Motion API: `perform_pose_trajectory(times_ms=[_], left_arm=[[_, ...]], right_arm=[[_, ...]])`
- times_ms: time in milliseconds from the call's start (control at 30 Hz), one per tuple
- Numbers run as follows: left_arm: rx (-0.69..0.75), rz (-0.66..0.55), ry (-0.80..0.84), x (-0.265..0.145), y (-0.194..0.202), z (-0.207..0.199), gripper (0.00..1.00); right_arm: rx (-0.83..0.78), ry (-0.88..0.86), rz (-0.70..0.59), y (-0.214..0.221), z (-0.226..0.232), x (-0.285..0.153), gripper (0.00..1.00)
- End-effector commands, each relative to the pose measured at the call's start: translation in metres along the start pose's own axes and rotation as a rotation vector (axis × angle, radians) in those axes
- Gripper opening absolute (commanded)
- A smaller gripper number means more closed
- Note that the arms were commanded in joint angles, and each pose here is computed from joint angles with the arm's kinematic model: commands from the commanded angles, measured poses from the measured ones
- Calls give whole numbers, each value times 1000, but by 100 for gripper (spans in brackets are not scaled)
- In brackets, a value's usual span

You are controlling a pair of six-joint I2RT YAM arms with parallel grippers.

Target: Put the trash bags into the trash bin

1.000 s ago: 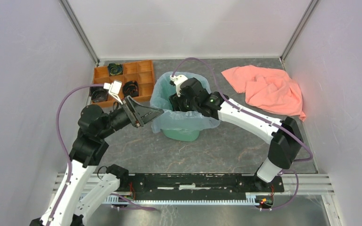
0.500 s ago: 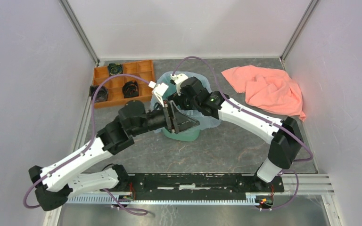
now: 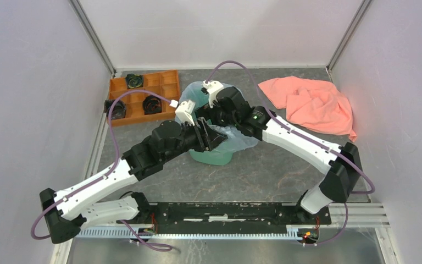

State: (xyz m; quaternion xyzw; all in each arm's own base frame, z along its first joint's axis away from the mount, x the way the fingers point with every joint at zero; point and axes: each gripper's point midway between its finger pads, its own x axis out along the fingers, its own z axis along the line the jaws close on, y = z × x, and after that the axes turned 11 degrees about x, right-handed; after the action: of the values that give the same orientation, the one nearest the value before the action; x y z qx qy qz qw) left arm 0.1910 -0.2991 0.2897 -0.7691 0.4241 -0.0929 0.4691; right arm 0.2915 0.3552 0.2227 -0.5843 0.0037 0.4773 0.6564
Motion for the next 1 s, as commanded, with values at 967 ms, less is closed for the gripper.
perform_pose_trajectory(times_ms=[967], left_arm=[[53,-134,-274,-121,-69,31,89]], right_arm=[[35,-392,-57,-16,57,-46,88]])
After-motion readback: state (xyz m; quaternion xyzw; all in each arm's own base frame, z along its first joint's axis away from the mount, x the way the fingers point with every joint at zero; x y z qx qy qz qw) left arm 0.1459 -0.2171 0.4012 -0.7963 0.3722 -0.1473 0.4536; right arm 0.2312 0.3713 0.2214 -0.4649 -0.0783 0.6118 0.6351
